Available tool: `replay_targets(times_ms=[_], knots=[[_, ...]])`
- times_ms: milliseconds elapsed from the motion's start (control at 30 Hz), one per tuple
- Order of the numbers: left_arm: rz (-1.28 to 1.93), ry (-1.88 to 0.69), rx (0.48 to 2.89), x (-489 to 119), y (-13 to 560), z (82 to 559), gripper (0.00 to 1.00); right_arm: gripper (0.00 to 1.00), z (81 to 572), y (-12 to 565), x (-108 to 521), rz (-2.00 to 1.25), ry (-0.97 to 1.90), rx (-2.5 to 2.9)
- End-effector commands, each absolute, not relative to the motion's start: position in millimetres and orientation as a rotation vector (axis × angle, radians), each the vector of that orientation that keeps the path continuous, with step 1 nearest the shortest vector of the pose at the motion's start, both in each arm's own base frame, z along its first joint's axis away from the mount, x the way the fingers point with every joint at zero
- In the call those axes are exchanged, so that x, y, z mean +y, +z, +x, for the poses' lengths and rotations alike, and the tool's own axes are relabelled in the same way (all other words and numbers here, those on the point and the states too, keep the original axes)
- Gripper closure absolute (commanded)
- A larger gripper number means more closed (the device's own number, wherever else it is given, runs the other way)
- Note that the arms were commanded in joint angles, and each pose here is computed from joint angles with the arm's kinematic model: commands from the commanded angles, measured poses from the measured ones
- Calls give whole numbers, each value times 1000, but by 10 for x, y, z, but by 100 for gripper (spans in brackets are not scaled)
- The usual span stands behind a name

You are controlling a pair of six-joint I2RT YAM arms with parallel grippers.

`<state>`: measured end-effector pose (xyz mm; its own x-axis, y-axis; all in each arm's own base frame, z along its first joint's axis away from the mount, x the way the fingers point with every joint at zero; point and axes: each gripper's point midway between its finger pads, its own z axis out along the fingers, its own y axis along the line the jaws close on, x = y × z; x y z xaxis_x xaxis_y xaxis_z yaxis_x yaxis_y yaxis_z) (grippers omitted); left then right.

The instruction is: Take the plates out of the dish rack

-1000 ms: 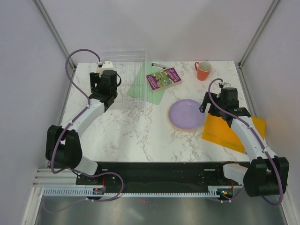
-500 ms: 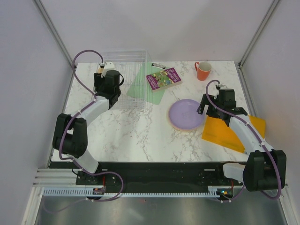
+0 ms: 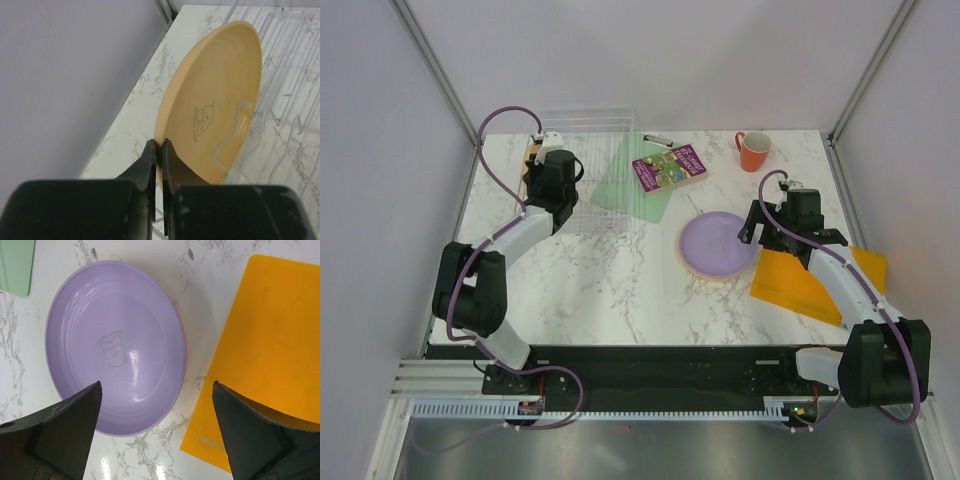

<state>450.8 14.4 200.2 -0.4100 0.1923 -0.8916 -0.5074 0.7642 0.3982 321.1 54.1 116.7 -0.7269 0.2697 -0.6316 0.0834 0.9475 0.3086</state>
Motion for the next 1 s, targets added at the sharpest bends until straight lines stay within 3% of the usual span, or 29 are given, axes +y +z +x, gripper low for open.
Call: replay_targets(times_ms=[0, 667, 967], knots=[[-342, 800, 1756, 220, 2293, 4513, 98, 2, 3264, 1228, 555, 222, 351, 2340], [-363, 792, 1540, 201, 3727, 4148, 98, 2, 3235, 1270, 603, 214, 387, 2332], [-353, 792, 1510, 230, 3856, 4020, 98, 2, 3175, 1290, 613, 218, 398, 2326]])
